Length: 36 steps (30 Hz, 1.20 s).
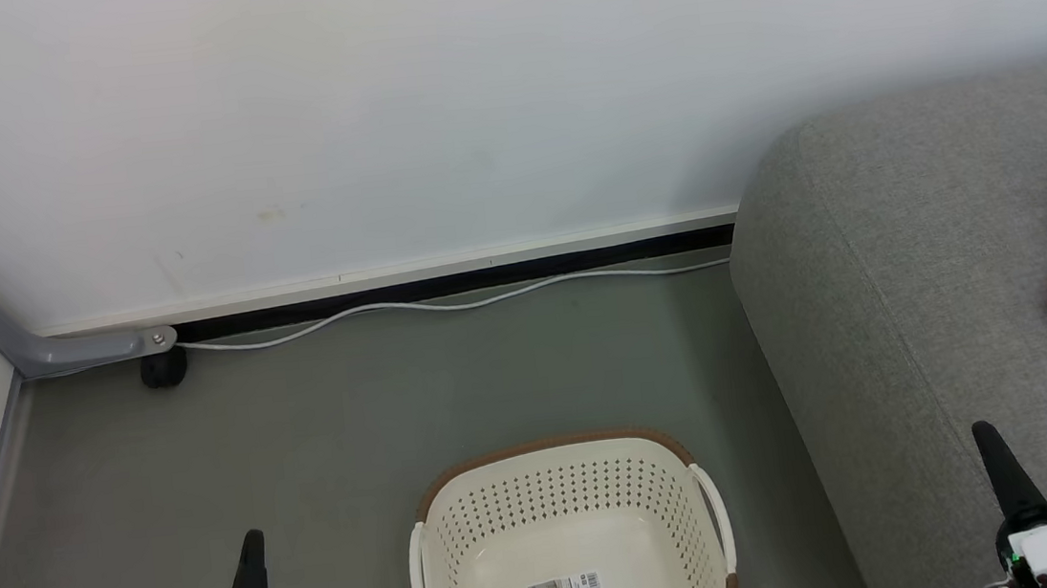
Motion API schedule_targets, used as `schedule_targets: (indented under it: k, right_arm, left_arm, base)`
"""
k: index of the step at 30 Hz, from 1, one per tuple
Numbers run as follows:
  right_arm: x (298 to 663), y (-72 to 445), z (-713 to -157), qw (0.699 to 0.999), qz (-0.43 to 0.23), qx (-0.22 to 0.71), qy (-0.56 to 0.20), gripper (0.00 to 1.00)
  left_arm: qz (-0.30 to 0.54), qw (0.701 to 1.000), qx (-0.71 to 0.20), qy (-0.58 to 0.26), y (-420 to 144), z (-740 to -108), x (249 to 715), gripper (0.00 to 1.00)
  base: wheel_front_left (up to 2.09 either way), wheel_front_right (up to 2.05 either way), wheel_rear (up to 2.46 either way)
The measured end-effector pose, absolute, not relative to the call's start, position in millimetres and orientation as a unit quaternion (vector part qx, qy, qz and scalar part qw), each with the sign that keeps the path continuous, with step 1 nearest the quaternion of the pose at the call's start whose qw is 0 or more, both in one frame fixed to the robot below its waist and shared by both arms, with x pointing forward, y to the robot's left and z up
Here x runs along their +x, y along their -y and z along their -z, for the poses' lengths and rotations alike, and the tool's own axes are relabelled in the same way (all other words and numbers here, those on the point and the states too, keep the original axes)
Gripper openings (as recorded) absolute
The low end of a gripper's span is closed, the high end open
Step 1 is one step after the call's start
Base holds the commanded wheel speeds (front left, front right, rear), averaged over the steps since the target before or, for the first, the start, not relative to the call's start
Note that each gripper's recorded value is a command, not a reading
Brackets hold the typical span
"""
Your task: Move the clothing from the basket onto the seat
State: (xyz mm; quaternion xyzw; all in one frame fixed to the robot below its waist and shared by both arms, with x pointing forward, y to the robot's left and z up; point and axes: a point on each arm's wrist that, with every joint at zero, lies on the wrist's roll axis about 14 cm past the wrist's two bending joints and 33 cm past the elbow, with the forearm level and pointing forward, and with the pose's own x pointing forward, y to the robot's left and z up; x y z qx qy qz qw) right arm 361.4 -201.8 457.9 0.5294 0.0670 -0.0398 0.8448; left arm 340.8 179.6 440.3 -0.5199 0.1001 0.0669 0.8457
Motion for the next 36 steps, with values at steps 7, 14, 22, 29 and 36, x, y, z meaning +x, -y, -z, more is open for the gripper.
schedule_targets:
  k: [7, 14, 22, 29, 36]
  right_arm:
    - [364, 205, -461, 0.824, 0.044, 0.561, -0.059, 0.0]
    - [367, 203, -466, 0.803, 0.043, 0.593, -0.051, 0.0]
    - [368, 204, -468, 0.776, 0.045, 0.627, -0.045, 0.0]
    - [372, 205, -475, 0.753, 0.042, 0.656, -0.033, 0.0]
    - [373, 206, -476, 0.723, 0.043, 0.689, -0.025, 0.0]
  left_arm:
    - [-0.063, 0.825, -0.554, -0.095, -180, -445, 346, 0.0]
    - [-0.056, 0.804, -0.586, -0.086, -181, -450, 352, 0.0]
    - [-0.049, 0.776, -0.624, -0.073, -182, -458, 358, 0.0]
    - [-0.041, 0.752, -0.655, -0.065, -183, -463, 363, 0.0]
    - [-0.033, 0.723, -0.688, -0.052, -186, -470, 368, 0.0]
  base:
    - [0.0, 0.0, 0.0]
    - [0.0, 0.0, 0.0]
    - [0.0, 0.0, 0.0]
    - [0.0, 0.0, 0.0]
    - [0.0, 0.0, 0.0]
